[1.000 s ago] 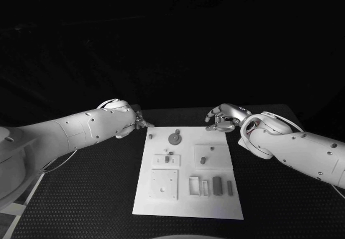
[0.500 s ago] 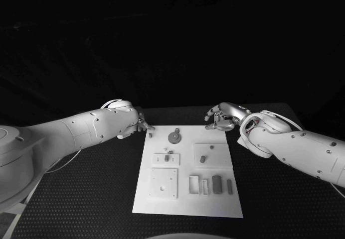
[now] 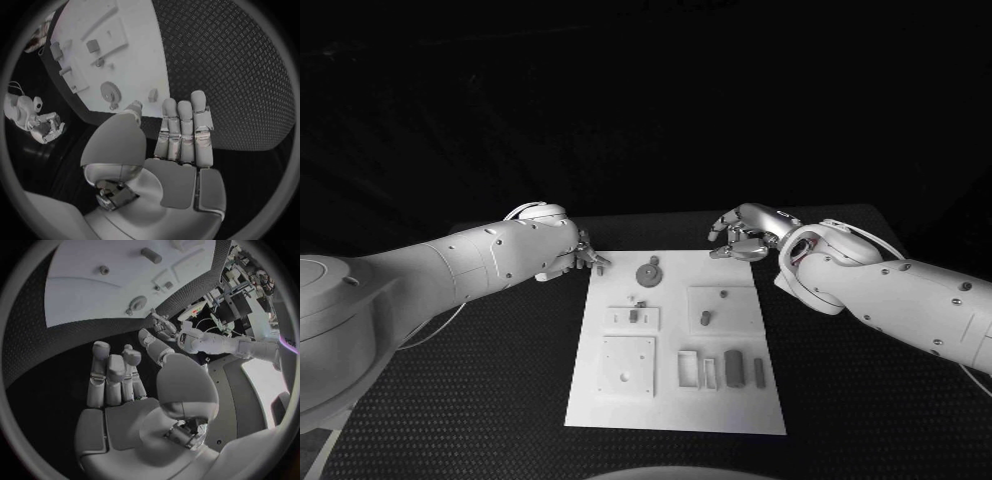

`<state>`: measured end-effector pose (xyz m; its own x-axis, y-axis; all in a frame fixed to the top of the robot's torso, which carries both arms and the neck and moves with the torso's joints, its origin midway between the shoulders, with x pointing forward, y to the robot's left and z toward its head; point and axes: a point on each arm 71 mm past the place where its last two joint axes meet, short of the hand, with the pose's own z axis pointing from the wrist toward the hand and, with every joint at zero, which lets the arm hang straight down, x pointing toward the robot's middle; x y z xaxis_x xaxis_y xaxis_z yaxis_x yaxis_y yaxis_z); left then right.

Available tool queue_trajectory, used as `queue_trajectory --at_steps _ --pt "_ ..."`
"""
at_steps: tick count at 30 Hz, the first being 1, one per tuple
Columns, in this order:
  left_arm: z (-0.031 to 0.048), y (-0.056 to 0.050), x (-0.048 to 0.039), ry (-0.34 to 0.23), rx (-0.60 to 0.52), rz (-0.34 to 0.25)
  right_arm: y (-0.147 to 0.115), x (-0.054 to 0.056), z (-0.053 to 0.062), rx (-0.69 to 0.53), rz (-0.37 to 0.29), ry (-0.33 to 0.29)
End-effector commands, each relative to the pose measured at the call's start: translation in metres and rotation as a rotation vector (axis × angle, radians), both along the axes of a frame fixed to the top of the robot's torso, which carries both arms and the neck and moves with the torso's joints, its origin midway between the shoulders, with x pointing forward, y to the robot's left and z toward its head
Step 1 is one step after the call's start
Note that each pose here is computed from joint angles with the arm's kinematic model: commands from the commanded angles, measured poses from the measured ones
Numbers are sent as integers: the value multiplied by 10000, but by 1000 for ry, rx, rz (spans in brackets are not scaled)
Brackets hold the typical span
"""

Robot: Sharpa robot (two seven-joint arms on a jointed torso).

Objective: Assemble the parts on the task board

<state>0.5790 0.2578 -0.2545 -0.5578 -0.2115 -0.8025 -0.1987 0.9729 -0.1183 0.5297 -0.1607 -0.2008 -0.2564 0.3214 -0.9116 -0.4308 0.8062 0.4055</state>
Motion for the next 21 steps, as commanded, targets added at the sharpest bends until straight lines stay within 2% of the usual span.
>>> queue_trajectory --at_steps 1,6,13,21 --pt "-32 -28 -13 25 -22 -15 13 -2 10 6 4 -6" --pt "-31 -11 -1 14 -23 -12 17 -2 9 6 5 -6" --pt "-33 -65 4 9 -34 -22 32 -3 11 7 8 -6" --pt "-108 -111 -11 15 -44 -25 41 -4 13 9 8 -9"
